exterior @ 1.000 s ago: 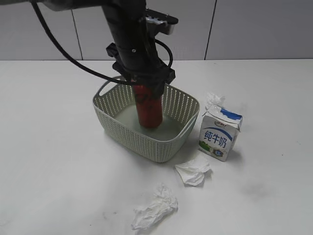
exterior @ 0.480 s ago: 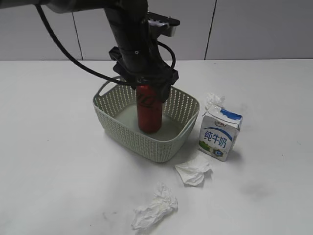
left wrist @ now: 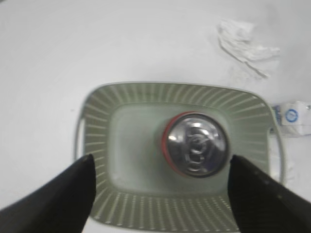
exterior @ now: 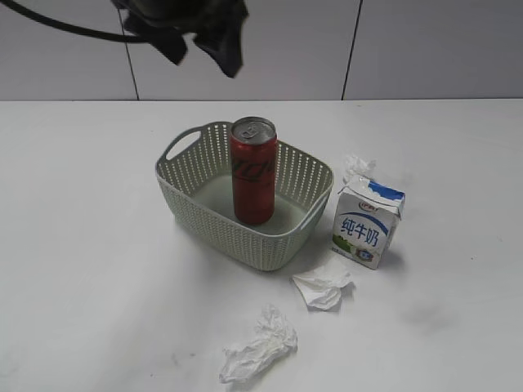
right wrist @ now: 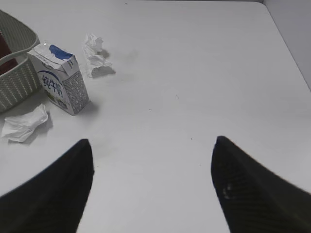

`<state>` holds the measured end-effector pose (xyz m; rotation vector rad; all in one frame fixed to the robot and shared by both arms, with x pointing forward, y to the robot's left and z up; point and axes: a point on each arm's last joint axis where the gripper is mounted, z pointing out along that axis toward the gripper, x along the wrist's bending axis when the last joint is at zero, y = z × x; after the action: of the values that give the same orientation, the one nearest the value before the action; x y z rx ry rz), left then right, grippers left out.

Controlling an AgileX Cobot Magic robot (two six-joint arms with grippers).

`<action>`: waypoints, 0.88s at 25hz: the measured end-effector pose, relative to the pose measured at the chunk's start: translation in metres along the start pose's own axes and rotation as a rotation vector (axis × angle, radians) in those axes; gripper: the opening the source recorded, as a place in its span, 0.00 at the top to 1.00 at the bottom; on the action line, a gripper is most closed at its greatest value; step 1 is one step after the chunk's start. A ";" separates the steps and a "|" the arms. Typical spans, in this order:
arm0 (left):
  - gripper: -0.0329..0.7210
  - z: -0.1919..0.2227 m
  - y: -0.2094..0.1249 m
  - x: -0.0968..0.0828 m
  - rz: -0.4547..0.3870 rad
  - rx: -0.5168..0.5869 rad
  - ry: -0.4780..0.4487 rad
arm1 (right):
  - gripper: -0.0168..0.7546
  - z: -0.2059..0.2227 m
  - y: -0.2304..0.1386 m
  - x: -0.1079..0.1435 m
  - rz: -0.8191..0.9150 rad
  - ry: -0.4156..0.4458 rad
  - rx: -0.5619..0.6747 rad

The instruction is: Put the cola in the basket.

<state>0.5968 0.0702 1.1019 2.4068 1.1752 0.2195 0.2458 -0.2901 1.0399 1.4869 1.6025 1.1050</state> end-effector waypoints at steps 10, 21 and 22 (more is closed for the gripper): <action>0.16 -0.045 -0.047 0.156 -0.351 0.020 0.188 | 0.24 0.000 0.000 0.000 0.000 0.000 0.000; 0.19 -0.072 -0.114 0.204 -0.553 0.083 0.254 | 0.24 0.000 0.000 0.000 0.000 0.000 0.000; 0.19 -0.075 -0.120 0.198 -0.556 0.093 0.250 | 0.24 0.000 0.000 0.000 0.000 0.000 0.000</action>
<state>0.6107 0.3128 1.1022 2.0629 1.9486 0.2940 0.2458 -0.2901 1.0399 1.4869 1.6025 1.1050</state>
